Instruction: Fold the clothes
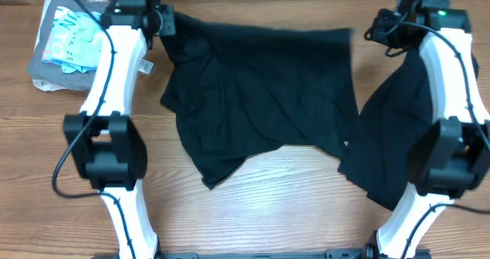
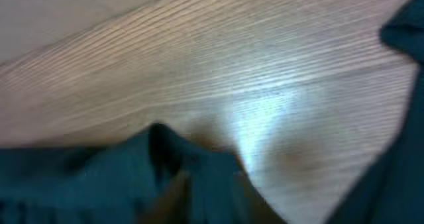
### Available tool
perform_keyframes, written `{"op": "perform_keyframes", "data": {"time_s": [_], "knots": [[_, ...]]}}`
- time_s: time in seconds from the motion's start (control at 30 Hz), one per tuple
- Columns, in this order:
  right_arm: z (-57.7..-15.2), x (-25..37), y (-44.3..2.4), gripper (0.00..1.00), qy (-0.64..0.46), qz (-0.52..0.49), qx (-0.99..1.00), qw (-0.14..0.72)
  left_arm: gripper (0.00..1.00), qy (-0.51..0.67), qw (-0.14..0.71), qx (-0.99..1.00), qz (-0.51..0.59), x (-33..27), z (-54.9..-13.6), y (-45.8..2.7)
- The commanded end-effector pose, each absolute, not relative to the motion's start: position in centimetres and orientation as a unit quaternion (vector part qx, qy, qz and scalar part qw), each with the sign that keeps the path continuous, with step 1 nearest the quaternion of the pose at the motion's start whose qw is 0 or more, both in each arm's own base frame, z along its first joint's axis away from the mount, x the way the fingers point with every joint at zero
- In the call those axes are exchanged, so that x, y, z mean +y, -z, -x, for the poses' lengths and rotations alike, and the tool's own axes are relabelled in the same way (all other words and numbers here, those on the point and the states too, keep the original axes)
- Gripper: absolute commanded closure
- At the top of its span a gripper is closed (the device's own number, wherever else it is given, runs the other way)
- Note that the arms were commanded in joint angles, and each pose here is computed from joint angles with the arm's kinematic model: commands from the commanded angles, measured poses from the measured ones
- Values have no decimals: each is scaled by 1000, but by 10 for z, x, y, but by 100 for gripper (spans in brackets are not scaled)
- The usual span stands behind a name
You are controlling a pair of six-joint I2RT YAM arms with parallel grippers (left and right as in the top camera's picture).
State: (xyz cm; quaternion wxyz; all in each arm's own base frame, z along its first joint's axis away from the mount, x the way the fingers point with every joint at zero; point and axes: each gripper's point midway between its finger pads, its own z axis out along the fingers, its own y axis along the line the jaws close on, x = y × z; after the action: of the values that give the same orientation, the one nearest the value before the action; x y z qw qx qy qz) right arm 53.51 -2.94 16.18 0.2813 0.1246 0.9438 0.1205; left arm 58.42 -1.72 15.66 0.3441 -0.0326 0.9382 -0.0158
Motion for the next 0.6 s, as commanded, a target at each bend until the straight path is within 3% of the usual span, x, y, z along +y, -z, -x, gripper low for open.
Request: {"op": "perform_keyframes", "data": {"time_s": [0.0, 0.03, 0.07, 0.1, 0.3, 0.57], "knots": [[-558, -18, -148, 42, -114, -106, 940, 304, 16, 37, 359, 933, 12, -40, -606, -133], [-563, -16, -148, 28, -115, -103, 938, 311, 3, 38, 364, 930, 9, -44, -609, -131], [-570, -12, -151, 7, -117, -96, 934, 324, 0, 40, 376, 926, 5, -48, -615, -132], [-572, -10, -152, 0, -118, -94, 932, 329, 0, 41, 382, 923, 4, -50, -617, -135], [-560, 7, -178, 0, -166, -82, 931, 315, 0, 40, 377, 925, 2, -50, -603, -167], [-509, 42, -229, 0, -258, -55, 926, 271, 0, 36, 315, 948, 2, -44, -513, -246]]}}
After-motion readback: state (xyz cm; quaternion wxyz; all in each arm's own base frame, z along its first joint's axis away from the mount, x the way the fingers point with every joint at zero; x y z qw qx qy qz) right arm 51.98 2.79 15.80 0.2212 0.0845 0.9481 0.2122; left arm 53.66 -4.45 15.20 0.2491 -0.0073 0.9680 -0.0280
